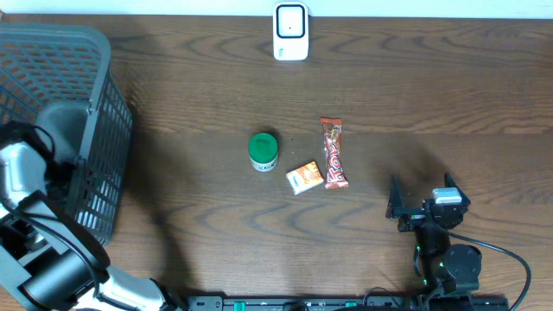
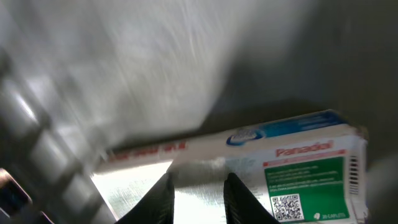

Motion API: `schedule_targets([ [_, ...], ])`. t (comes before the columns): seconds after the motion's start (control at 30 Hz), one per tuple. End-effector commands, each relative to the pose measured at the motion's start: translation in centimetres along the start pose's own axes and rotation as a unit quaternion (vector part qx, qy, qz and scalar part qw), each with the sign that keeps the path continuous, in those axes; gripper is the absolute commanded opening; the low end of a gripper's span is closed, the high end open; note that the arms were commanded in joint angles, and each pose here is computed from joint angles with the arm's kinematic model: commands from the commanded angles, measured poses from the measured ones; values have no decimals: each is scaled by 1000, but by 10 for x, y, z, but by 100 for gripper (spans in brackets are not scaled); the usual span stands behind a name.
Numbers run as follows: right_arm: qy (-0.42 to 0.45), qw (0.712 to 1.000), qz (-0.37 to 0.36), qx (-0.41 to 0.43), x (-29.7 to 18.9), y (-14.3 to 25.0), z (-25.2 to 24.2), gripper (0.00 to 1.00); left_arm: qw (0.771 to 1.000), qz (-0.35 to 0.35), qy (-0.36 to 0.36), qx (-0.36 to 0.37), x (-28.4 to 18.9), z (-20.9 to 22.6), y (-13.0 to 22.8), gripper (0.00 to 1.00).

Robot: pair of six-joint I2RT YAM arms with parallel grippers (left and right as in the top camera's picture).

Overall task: Scan the item barcode
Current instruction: 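Reach the left gripper into the basket and grasp the white Panadol box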

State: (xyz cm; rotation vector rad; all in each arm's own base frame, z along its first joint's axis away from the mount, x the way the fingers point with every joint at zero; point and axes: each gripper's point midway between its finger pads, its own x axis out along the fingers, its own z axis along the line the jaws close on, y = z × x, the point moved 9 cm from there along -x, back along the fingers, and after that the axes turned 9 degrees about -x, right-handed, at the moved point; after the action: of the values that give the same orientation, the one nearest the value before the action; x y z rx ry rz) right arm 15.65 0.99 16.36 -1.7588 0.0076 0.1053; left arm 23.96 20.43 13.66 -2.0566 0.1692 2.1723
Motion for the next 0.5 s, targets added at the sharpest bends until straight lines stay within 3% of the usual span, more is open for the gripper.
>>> schedule_targets([
  [0.0,7,1000,1,9,0,0,-2,99,1000,-13,2,-23,-5,5,-17,26],
  [0.27,7,1000,1,9,0,1,-2,99,998,43,36,-26,-7,3,-7,26],
  [0.47,7,1000,1,9,0,1,-2,99,997,43,60,-5,-18,1,-2,47],
])
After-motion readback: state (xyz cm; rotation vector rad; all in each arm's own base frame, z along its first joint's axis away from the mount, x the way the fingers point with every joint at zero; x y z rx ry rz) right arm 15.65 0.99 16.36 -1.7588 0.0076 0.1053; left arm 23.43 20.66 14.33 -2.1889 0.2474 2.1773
